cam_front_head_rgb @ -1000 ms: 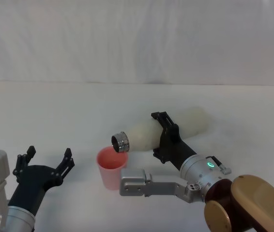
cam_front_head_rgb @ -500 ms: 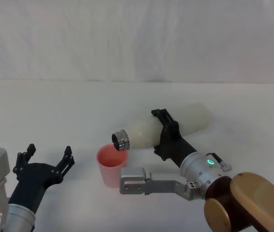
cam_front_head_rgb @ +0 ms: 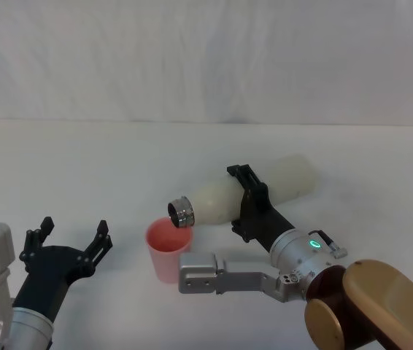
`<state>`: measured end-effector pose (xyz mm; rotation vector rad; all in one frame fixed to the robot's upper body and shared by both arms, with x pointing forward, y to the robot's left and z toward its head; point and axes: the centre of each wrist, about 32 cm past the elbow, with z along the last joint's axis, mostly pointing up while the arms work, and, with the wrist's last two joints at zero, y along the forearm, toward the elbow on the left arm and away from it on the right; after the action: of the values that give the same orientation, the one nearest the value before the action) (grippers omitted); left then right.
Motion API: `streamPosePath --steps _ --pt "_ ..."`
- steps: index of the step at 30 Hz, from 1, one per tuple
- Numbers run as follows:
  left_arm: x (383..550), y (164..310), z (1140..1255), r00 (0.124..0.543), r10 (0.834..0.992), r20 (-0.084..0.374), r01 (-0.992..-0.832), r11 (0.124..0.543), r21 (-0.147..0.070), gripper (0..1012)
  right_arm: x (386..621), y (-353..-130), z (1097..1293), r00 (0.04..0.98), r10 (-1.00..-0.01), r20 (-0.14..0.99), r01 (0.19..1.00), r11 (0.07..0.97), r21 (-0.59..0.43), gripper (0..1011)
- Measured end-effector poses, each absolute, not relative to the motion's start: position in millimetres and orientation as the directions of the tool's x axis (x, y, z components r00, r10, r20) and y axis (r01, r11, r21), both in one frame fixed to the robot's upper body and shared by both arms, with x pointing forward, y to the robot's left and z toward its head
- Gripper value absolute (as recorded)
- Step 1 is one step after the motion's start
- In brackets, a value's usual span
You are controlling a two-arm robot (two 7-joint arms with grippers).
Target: Grasp the thermos with one hand and pour water into the cup lid.
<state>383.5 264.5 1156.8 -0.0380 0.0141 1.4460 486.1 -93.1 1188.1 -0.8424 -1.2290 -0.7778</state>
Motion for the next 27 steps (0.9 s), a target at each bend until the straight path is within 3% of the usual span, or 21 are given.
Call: streamPosePath --steps 27 --pt "383.5 264.5 1156.8 0.124 0.992 -0.033 -0.992 0.124 -0.018 1001 487.3 -91.0 1187.9 0.155 -0.036 0.987 0.868 0.481 -0.119 961"
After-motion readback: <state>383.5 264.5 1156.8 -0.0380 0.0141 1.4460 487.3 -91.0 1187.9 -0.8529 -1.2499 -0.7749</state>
